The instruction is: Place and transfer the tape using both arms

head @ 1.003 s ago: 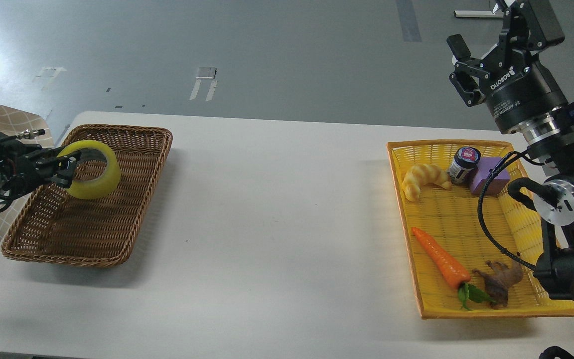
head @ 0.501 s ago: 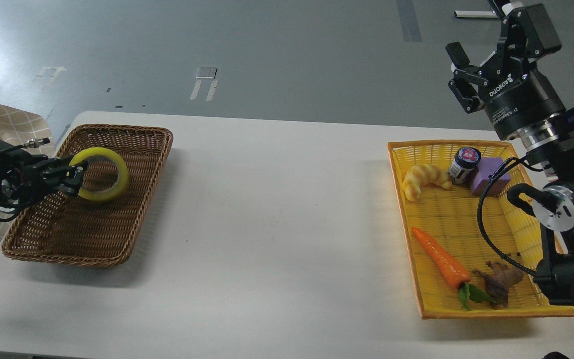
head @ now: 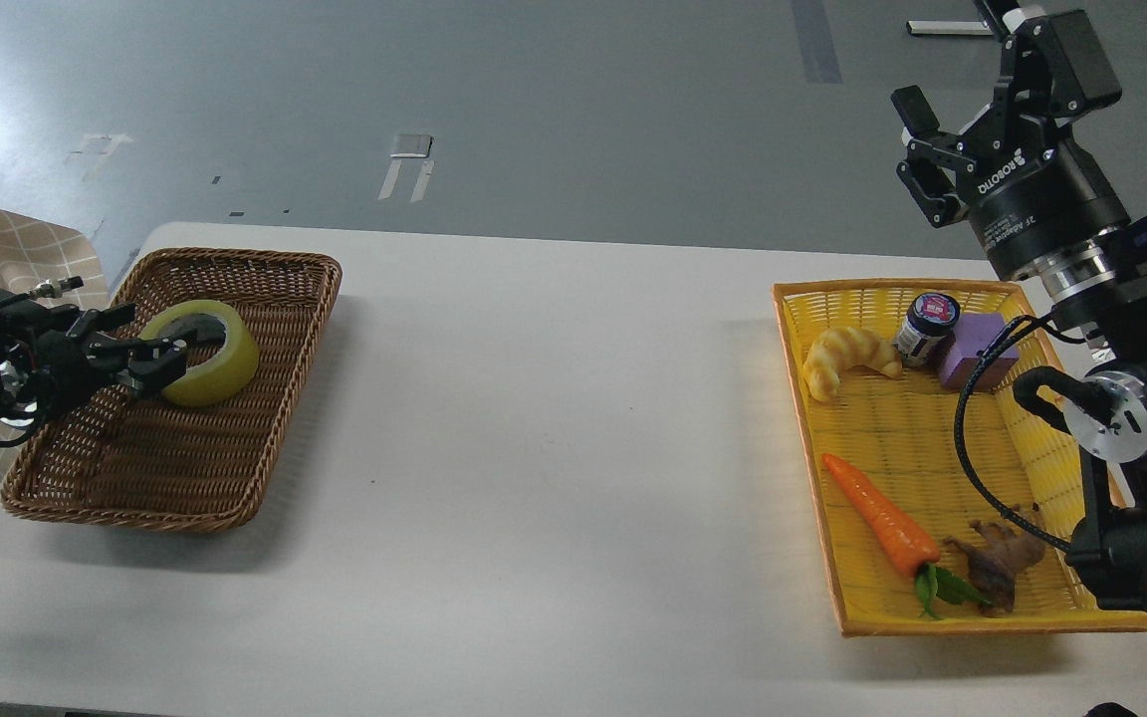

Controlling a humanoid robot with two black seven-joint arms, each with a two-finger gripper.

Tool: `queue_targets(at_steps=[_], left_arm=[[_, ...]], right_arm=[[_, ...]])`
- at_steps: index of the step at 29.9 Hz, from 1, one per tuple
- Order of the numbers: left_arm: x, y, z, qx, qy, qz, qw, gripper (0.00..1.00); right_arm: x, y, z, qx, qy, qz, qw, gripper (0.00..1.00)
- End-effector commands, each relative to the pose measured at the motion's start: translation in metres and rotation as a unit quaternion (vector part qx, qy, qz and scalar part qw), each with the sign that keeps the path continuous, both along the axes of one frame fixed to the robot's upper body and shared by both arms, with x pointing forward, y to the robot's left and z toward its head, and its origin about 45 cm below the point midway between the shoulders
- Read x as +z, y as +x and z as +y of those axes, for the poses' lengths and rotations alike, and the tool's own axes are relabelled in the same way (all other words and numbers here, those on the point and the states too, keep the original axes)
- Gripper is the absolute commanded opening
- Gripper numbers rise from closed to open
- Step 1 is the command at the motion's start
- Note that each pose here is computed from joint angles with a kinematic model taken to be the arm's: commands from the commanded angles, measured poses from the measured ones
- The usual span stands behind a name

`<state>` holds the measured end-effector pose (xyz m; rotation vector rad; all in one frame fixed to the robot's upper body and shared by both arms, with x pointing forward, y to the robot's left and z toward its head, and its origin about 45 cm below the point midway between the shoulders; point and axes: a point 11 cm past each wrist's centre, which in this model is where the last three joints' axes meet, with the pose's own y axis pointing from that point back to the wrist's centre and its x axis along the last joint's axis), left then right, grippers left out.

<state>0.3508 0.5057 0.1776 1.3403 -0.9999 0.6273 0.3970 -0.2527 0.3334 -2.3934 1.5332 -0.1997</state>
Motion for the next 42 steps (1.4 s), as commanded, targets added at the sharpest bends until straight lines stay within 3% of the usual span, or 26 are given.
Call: queue_targets(at_steps=[1, 7, 11, 15, 20, 37, 42], left_arm=[[0.017, 0.013, -0.002, 0.034, -0.064, -0.036, 0.997, 0.93], [0.053, 0.050, -0.026, 0.068, -0.189, -0.107, 0.974, 0.98], [0.064, 0.068, -0.052, 0.073, -0.281, -0.090, 0.953, 0.98], [0.084, 0.097, -0.099, 0.088, -0.462, -0.072, 0.880, 0.98], [0.104, 0.112, -0.144, 0.078, -0.599, -0.075, 0.794, 0.98], [0.153, 0.111, -0.273, -0.028, -0.786, -0.024, 0.617, 0.98], [0.149, 0.097, -0.284, -0.014, -0.853, -0.006, 0.522, 0.98]], right_arm=[[0.000, 0.000, 0.001, 0.003, -0.001, 0.000, 1.000, 1.00], [0.000, 0.000, 0.001, 0.005, -0.003, 0.000, 1.000, 1.00], [0.000, -0.001, 0.002, 0.006, -0.003, 0.000, 1.000, 1.00], [0.001, 0.000, 0.002, 0.006, -0.003, -0.002, 1.000, 1.00], [0.004, 0.001, 0.003, 0.007, -0.003, -0.004, 1.000, 1.00], [0.007, 0.003, 0.019, 0.024, -0.003, -0.009, 1.000, 1.00], [0.007, 0.002, 0.026, 0.027, 0.012, -0.010, 1.000, 1.00]])
